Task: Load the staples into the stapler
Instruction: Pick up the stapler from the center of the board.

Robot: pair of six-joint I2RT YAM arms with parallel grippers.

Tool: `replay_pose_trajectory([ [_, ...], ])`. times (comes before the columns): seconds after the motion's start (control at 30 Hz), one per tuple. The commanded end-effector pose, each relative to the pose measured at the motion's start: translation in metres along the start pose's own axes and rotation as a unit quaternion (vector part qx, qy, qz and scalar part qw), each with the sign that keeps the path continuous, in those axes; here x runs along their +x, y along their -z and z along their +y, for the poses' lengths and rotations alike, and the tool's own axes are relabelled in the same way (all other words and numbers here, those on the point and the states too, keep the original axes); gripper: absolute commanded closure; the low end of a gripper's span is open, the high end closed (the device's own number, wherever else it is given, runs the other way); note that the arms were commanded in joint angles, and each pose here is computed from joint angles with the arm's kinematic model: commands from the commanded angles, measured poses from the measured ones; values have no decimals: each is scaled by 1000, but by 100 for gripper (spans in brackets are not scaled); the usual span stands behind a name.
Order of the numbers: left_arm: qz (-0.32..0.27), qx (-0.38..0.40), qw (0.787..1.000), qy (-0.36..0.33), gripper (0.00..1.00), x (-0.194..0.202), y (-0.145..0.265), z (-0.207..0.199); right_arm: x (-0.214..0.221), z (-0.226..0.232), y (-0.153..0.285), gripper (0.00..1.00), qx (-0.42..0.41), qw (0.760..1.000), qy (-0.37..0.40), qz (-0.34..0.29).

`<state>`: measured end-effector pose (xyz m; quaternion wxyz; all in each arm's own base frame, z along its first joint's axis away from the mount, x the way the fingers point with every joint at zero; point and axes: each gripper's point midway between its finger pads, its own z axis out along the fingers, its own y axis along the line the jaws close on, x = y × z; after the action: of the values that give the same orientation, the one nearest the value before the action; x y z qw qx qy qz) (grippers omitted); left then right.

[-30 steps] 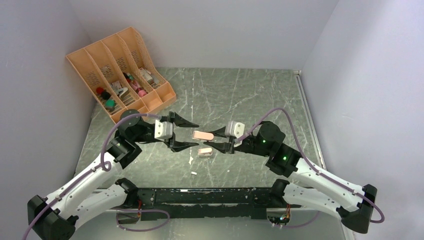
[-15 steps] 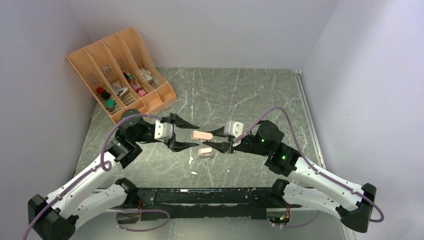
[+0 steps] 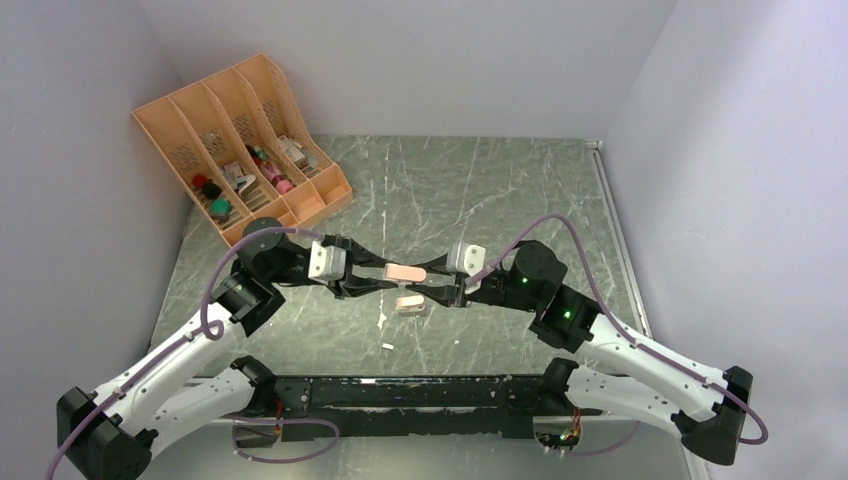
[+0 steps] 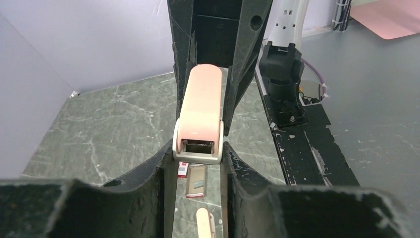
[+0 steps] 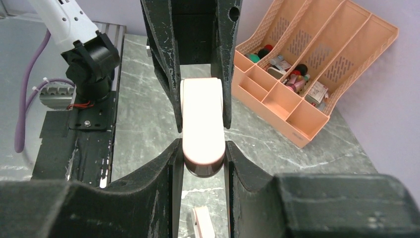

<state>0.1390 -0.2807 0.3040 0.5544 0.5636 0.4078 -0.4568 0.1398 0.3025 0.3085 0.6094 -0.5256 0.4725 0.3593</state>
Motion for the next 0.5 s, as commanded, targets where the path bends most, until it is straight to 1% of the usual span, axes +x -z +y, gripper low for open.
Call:
replay_pose_trajectory([
  [0.0, -14, 23, 999, -18, 69, -12, -3, -5, -14, -5, 0, 77, 3, 1000, 12, -11],
  [0.13, -16, 28, 999, -21, 51, -13, -3, -7, -15, -6, 0, 77, 6, 1000, 13, -14],
  [0.2, -19, 24, 999, -22, 45, -14, -2, -7, -15, -6, 0, 77, 5, 1000, 13, -12],
  [0.27, -21, 20, 999, -25, 44, -15, -2, -6, -14, -6, 0, 77, 5, 1000, 12, -12],
  [0.3, -21, 18, 999, -25, 45, -15, -2, -5, -15, -5, 0, 77, 5, 1000, 12, -13],
  [0.4, -18, 19, 999, -23, 53, -15, -2, -5, -15, -5, 0, 77, 4, 1000, 13, -13],
  [0.47, -18, 22, 999, -21, 56, -15, -3, -5, -14, -5, -1, 77, 2, 1000, 12, -11],
])
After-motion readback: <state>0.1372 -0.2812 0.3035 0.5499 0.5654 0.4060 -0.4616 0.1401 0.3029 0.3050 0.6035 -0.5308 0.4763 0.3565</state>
